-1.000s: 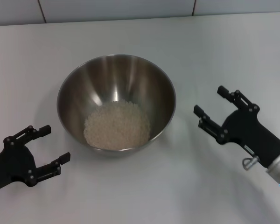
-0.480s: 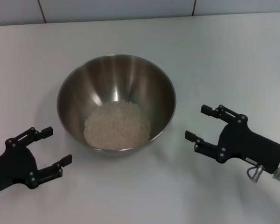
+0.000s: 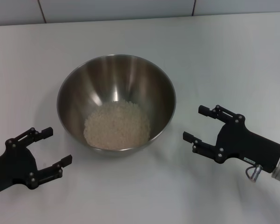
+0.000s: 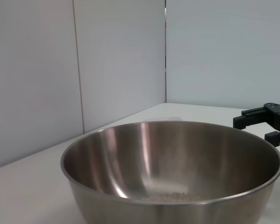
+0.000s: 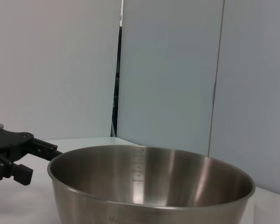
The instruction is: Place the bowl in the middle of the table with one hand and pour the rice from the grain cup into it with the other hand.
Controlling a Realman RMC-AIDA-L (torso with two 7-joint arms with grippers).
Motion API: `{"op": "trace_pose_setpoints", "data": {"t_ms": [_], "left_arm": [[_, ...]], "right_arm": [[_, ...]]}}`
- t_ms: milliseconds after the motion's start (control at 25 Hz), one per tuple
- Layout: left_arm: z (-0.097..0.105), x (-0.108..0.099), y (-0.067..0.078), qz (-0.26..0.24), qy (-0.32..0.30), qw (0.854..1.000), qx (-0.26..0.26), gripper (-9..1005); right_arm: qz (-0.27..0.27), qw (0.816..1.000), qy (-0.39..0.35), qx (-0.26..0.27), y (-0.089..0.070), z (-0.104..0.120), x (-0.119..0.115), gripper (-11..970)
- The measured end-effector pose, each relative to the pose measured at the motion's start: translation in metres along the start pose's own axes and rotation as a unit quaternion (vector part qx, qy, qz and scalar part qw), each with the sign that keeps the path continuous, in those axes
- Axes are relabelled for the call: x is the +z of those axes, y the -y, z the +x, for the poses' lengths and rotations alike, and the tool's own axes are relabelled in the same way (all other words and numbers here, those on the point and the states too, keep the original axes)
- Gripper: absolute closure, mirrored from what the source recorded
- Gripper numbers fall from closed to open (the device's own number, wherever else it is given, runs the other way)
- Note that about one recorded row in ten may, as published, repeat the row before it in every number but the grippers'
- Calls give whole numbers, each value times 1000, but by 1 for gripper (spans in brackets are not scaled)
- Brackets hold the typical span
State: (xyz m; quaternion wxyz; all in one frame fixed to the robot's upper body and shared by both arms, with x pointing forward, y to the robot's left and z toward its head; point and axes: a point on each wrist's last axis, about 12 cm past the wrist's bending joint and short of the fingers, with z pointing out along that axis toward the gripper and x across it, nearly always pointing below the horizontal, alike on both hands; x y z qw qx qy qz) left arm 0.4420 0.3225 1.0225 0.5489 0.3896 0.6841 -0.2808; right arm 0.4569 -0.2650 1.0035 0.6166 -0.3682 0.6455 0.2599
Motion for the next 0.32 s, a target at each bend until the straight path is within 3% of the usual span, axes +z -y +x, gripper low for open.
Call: {"op": "trace_pose_setpoints", "data": {"t_ms": [320], "left_arm": [[0, 0, 0, -1, 0, 1000, 0, 167]], "right_arm": [[-1, 1000, 0, 6, 1, 0, 1, 211]]}}
